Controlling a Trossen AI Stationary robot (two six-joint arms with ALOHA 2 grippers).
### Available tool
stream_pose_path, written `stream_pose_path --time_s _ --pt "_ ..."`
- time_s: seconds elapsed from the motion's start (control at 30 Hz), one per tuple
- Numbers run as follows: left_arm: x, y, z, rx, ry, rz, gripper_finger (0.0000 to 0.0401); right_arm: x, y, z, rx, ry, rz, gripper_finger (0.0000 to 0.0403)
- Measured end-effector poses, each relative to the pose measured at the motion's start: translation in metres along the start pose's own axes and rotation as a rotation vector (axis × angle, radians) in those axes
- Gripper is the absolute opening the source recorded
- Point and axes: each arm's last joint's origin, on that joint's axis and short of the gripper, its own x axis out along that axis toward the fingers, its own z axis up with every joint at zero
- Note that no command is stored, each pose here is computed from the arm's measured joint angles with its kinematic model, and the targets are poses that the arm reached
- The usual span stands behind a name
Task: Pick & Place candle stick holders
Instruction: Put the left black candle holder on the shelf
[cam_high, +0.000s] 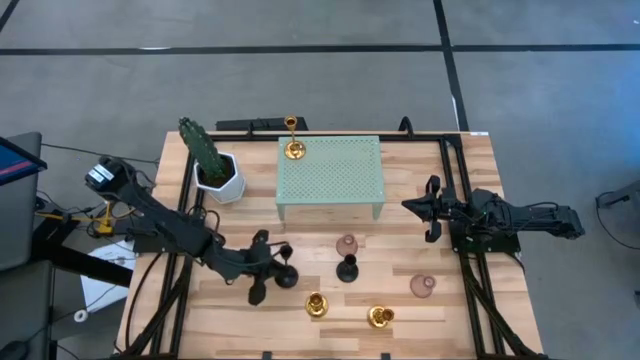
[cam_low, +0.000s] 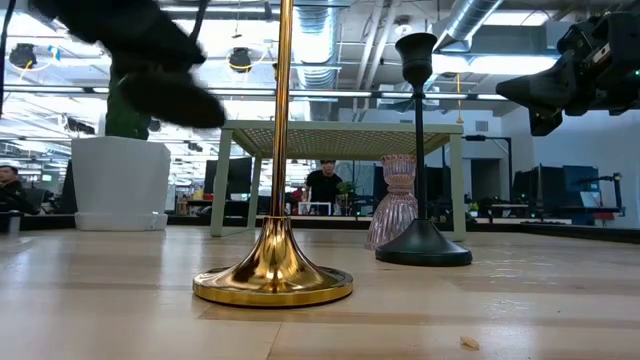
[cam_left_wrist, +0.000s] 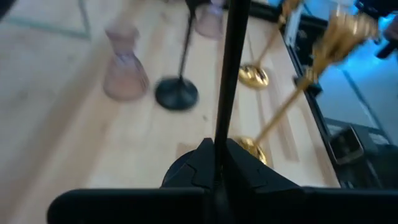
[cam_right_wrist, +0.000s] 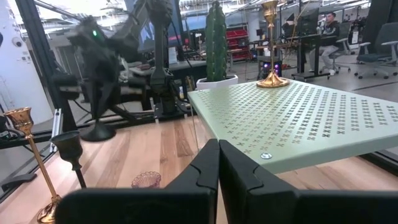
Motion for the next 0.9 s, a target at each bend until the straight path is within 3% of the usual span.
stream_pose_path --time_s 0.33,0.67,0.9 --pt "-0.001 0.013 0.062 0.121 -0.198 0.223 0.0012 0.0 0.0 0.0 0.0 0.0 0.0 0.0" --pt "0.017 0.071 0.119 0.104 -0.29 0.501 0.0014 0.0 0.0 0.0 0.0 0.001 0.001 0.0" --pt "0.047 0.108 0.138 0.086 -0.261 0.563 0.0012 0.0 0.0 0.0 -0.003 0.001 0.002 0.0"
